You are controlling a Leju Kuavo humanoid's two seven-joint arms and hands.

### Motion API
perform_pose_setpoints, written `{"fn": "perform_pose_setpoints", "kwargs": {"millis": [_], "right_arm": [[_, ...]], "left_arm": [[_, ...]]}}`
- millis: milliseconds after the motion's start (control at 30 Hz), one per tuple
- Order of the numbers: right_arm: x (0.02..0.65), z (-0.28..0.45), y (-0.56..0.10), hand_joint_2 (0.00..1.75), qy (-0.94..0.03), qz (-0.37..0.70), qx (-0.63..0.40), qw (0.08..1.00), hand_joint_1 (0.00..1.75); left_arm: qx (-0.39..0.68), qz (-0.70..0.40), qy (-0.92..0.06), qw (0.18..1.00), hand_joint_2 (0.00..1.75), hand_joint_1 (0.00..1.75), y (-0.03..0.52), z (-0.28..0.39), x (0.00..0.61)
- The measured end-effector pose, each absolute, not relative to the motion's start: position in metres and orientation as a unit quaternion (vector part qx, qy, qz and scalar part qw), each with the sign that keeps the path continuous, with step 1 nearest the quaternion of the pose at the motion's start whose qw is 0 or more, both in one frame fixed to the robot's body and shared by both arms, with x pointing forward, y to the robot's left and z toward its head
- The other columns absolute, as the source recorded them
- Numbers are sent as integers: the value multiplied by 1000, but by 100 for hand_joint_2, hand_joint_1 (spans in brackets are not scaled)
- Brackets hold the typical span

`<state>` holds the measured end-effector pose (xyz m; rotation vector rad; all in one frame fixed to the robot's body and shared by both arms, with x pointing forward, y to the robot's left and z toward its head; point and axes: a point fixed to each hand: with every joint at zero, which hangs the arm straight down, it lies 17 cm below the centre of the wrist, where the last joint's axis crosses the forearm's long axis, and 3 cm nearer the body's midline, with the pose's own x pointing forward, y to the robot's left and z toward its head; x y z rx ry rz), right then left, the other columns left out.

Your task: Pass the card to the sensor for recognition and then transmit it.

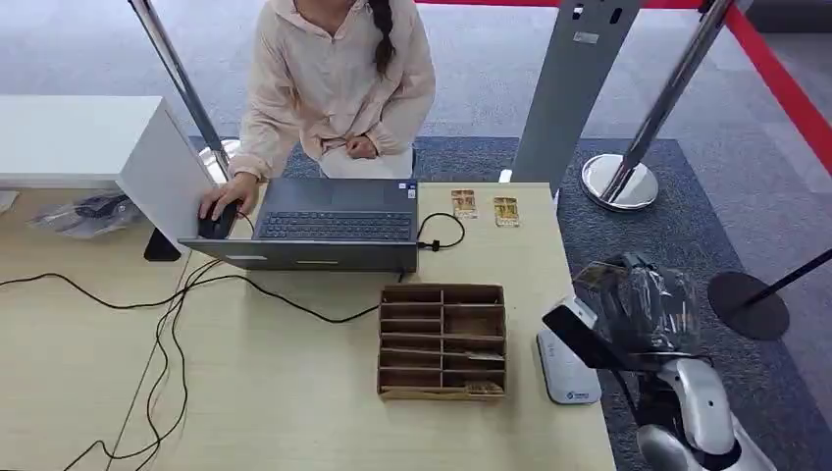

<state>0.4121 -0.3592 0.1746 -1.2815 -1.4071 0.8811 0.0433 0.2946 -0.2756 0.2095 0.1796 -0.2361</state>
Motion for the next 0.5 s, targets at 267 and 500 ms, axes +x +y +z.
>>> {"fn": "perform_pose_setpoints", "kwargs": {"millis": [267, 500], "right_arm": [[405, 153, -383, 175, -560, 355, -531, 527, 175], [397, 128, -394, 175, -540, 356, -508, 569, 175]], "left_arm": [[104, -113, 90, 984, 0, 0, 295, -276, 43], [108, -108, 91, 984, 0, 0, 296, -275, 43]]}}
